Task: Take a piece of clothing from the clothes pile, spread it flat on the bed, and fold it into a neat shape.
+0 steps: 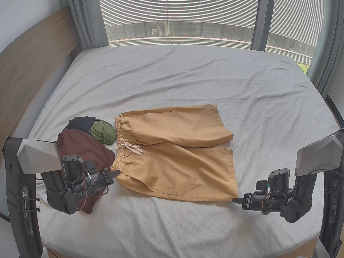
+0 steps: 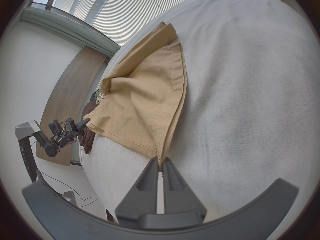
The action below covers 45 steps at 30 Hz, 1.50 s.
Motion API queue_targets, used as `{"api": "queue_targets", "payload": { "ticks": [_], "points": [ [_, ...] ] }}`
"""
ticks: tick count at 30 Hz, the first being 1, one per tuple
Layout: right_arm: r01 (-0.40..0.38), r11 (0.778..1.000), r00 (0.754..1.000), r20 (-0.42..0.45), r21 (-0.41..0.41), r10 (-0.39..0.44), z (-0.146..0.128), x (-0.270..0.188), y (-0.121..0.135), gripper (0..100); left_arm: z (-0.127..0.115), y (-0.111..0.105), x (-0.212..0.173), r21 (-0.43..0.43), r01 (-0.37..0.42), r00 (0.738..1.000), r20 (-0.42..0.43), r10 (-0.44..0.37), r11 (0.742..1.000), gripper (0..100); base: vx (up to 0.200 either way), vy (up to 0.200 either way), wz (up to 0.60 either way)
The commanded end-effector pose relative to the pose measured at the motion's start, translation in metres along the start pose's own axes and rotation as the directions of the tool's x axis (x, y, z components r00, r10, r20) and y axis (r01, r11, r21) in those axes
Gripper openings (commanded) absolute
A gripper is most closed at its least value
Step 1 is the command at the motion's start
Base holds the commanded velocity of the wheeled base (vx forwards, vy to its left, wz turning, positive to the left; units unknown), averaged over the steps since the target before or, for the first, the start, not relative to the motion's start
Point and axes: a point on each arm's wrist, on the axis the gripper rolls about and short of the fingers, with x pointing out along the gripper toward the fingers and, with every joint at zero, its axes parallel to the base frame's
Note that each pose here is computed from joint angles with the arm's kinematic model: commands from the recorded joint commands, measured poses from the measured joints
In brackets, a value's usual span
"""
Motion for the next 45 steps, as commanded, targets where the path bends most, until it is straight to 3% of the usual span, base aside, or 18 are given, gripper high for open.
{"api": "queue_targets", "payload": {
  "ticks": [1, 5, 12, 21, 28, 45],
  "points": [
    [0.014, 1.000, 1.000, 0.019, -0.022, -0.014, 0.003, -0.017, 0.000, 0, -0.002, -0.008, -0.015, -0.002, -0.002, 1.000, -0.019, 0.002, 1.000, 0, 0.000, 0.000, 0.00],
    [0.026, 0.999, 1.000, 0.001, -0.023, -0.026, -0.003, -0.022, -0.001, 0, -0.007, -0.011, -0.026, -0.005, -0.016, 0.999, -0.042, 0.016, 1.000, 0, 0.000, 0.000, 0.00],
    [0.044, 0.999, 0.999, -0.018, -0.022, -0.045, -0.010, -0.037, -0.001, 0, -0.025, -0.007, -0.041, 0.082, -0.047, 0.992, -0.110, 0.056, 0.995, 0, 0.000, 0.000, 0.00],
    [0.098, 0.994, 0.993, -0.064, -0.046, -0.101, -0.024, -0.055, -0.013, 0, -0.037, -0.006, -0.053, 0.113, -0.059, 0.984, -0.159, 0.077, 0.992, 0, 0.000, 0.000, 0.00],
    [0.098, 0.994, 0.991, -0.089, -0.047, -0.102, -0.030, -0.060, -0.013, 0, -0.049, -0.009, -0.063, 0.128, -0.016, 0.972, -0.229, 0.046, 0.992, 0, 0.000, 0.000, 0.00],
    [0.100, 0.992, 0.987, -0.115, -0.070, -0.108, -0.042, -0.070, -0.012, 0, -0.064, -0.011, -0.084, 0.161, 0.017, 0.959, -0.282, 0.029, 0.987, 0, 0.000, 0.000, 0.00]
  ]
}}
